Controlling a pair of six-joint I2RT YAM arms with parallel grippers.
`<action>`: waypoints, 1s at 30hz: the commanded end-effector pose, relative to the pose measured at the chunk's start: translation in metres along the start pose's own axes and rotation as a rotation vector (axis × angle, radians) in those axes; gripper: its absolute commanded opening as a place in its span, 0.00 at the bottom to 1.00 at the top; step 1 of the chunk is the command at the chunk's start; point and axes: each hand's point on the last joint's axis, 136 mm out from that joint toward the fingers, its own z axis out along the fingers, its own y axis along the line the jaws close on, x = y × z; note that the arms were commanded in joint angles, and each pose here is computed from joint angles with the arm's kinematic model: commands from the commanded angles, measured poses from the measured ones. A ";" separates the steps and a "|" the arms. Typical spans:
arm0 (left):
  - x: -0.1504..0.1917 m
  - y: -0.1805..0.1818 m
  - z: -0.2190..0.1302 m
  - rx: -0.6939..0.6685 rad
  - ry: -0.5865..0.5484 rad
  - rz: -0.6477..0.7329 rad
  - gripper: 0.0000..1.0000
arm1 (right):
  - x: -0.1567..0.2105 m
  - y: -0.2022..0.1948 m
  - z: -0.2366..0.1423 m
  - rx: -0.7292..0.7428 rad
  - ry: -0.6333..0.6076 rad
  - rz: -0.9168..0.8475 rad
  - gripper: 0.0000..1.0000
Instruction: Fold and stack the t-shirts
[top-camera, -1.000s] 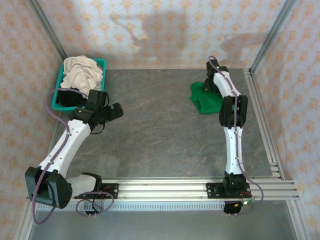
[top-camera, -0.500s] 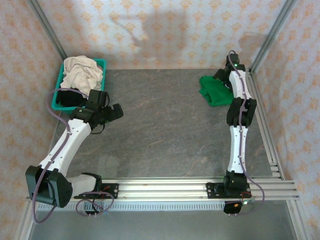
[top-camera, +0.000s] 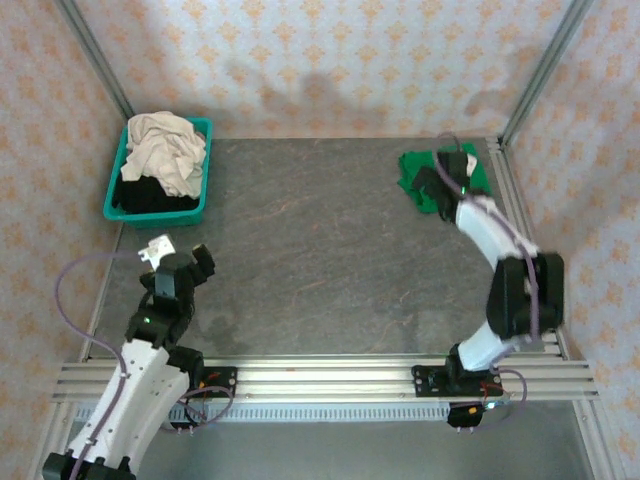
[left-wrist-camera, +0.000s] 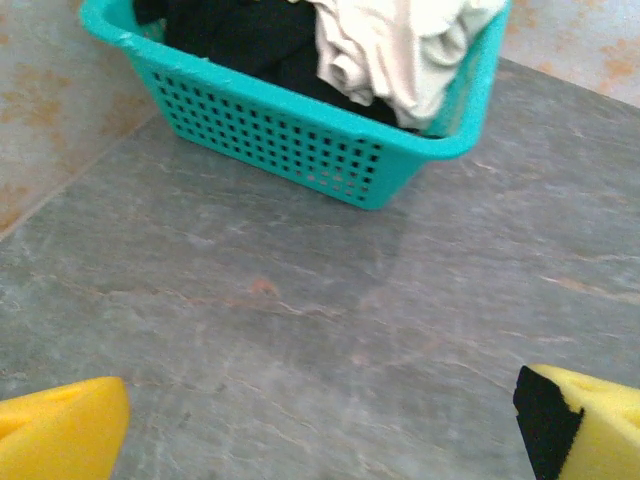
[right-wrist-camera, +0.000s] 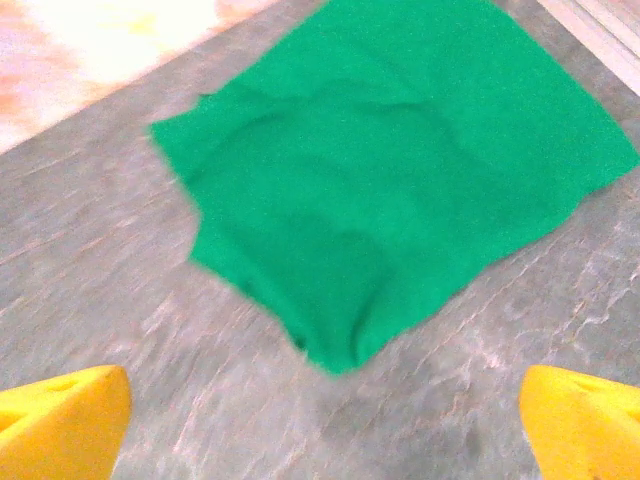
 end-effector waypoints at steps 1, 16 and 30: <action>-0.024 0.011 0.006 -0.066 -0.200 0.031 1.00 | -0.016 -0.022 -0.023 -0.003 -0.292 0.010 0.99; -0.017 -0.046 0.110 0.077 -0.020 0.175 1.00 | 0.036 -0.083 0.026 0.148 -0.301 -0.158 1.00; 0.001 -0.097 0.134 0.217 -0.062 0.288 1.00 | 0.051 -0.079 0.022 0.064 -0.347 -0.167 0.99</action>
